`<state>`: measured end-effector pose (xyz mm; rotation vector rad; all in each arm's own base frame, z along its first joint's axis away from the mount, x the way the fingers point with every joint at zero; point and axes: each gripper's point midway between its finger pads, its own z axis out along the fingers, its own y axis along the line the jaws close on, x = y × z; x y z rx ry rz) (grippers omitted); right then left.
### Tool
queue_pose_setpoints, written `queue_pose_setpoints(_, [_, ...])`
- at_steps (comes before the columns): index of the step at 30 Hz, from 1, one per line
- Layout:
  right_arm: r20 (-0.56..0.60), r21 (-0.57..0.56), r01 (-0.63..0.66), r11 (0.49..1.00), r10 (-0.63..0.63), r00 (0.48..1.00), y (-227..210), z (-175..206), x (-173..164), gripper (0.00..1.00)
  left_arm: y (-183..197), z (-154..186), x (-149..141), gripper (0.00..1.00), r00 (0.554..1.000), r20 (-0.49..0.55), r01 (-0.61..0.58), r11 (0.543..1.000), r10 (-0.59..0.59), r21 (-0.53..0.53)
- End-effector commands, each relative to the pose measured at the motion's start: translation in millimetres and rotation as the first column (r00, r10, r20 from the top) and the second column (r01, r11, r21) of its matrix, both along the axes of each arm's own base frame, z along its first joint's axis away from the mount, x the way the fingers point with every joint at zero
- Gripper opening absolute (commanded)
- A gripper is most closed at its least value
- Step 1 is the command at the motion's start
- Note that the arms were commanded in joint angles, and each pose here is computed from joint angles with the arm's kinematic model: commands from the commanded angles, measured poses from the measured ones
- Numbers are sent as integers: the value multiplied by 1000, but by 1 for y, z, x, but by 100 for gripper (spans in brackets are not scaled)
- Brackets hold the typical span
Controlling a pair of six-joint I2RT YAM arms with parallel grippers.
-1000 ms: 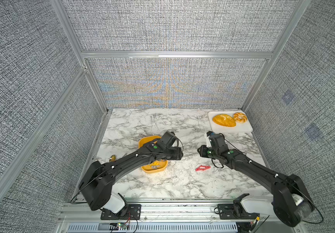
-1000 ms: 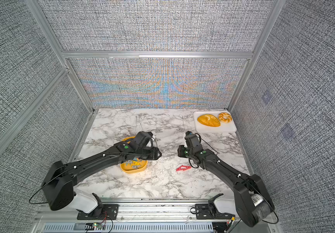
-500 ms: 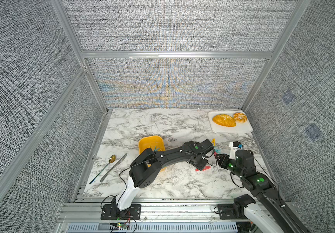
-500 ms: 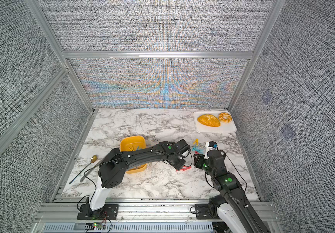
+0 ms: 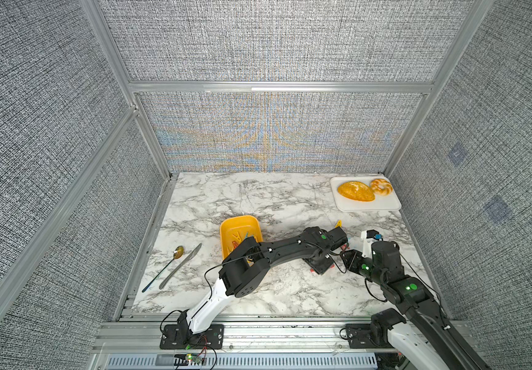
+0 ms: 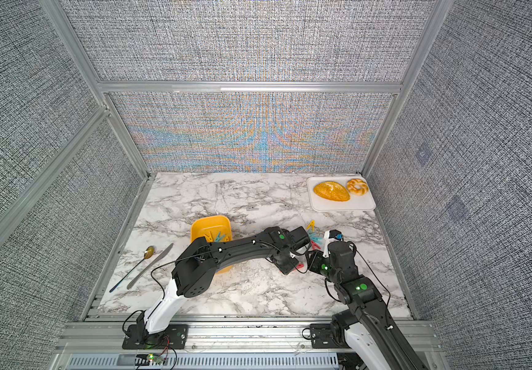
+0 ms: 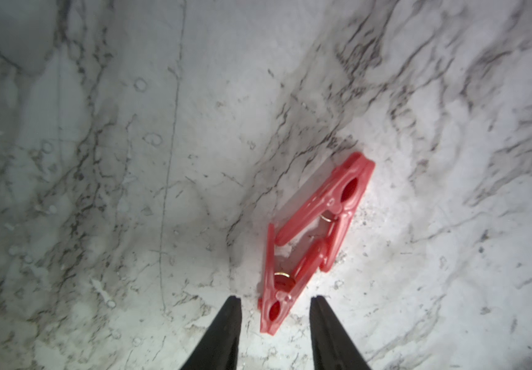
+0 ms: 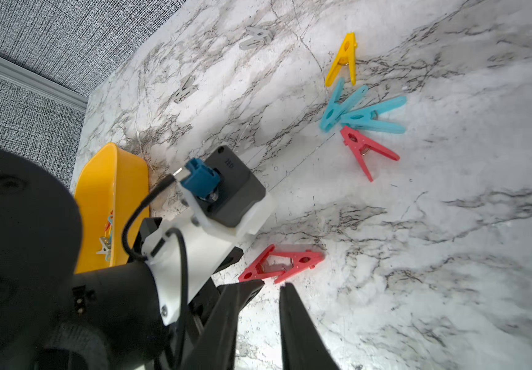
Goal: Put the clothespins into the storage box
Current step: Pick up the clothespin from the center of the board.
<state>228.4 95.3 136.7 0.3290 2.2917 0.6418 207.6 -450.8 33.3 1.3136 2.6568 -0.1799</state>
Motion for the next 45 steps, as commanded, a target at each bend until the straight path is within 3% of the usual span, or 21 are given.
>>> queue_pose_setpoints(1, [9,29,-9,1000,8,1000,4,0,2,28,3,4,6,39,1000,27,-10,1000,9,9])
queue_pose_setpoints(10, [-17,44,-17,999,18,1000,7,-11,-2,28,-9,11,12,35,999,26,-26,999,27,-43])
queue_pose_setpoints(16, [-6,44,-14,999,14,1000,6,-7,-2,28,-5,-1,14,28,1000,4,-29,999,29,-17])
queue_pose_setpoints(35, [-10,50,-13,999,13,1000,8,-11,0,28,-10,-17,11,28,999,-28,-38,999,38,-17])
queue_pose_setpoints(45, [0,51,-17,999,17,1000,9,-8,3,28,5,-12,10,14,999,-6,-47,999,47,9])
